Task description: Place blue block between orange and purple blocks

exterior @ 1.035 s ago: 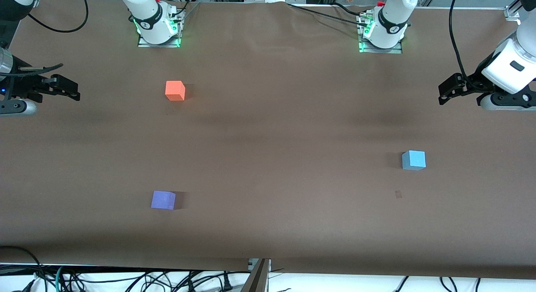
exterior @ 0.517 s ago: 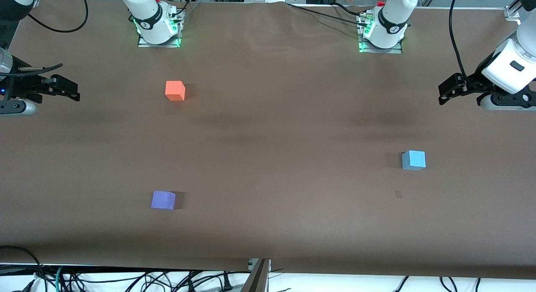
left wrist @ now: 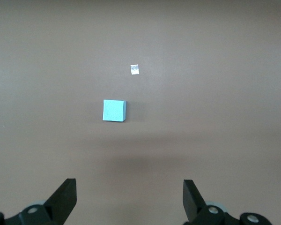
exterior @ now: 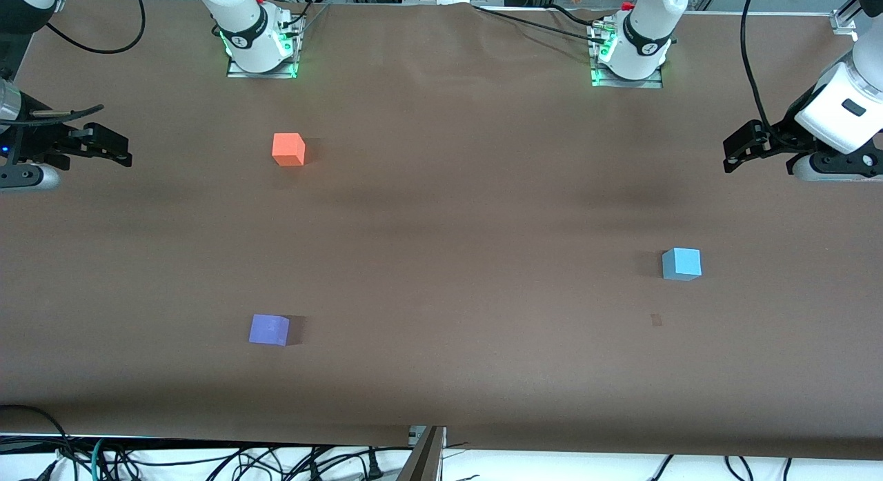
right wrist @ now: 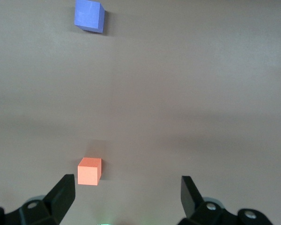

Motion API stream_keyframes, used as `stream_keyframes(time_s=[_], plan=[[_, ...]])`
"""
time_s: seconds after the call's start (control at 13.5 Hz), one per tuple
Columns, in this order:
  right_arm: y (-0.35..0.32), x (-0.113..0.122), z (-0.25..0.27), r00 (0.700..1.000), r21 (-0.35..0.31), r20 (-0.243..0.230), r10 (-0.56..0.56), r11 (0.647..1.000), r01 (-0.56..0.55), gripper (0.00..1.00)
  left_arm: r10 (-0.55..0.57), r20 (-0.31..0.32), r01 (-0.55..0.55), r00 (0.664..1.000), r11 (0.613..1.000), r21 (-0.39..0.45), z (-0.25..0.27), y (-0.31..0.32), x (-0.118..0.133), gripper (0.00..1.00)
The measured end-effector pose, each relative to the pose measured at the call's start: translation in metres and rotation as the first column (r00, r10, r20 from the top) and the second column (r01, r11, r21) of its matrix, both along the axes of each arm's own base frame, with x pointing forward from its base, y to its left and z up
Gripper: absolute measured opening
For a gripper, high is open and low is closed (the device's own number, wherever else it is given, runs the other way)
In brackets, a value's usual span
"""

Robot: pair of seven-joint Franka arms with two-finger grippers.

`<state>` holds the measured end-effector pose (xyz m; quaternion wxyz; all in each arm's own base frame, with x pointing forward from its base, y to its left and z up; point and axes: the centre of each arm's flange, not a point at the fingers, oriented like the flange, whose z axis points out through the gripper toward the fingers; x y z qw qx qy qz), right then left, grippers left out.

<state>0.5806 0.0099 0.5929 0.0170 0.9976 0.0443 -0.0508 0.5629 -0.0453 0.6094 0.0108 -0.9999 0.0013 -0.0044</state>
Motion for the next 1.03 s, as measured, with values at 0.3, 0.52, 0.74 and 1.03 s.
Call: stream_keyframes(time_s=[0.3, 0.52, 0.74, 1.03], plan=[[0.001, 0.0, 0.0, 1.0, 0.0, 0.0, 0.001, 1.0, -0.001, 1.0, 0.009, 0.016, -0.008, 1.0, 1.0, -0.001, 0.0, 0.005, 0.004, 1.0], [0.001, 0.0, 0.0, 1.0, 0.0, 0.003, 0.002, 1.0, -0.002, 1.0, 0.031, 0.008, -0.031, 0.999, 1.0, 0.0, -0.014, 0.018, 0.014, 1.0], [0.001, 0.001, 0.001, 1.0, 0.001, 0.007, 0.003, 1.0, -0.003, 1.0, 0.04, 0.01, -0.04, 0.999, 0.999, 0.0, -0.014, 0.024, 0.019, 1.0], [0.001, 0.001, 0.001, 1.0, 0.001, 0.009, 0.002, 1.0, -0.002, 1.0, 0.026, -0.101, -0.025, 0.995, 1.0, 0.006, -0.051, 0.042, 0.024, 1.0]])
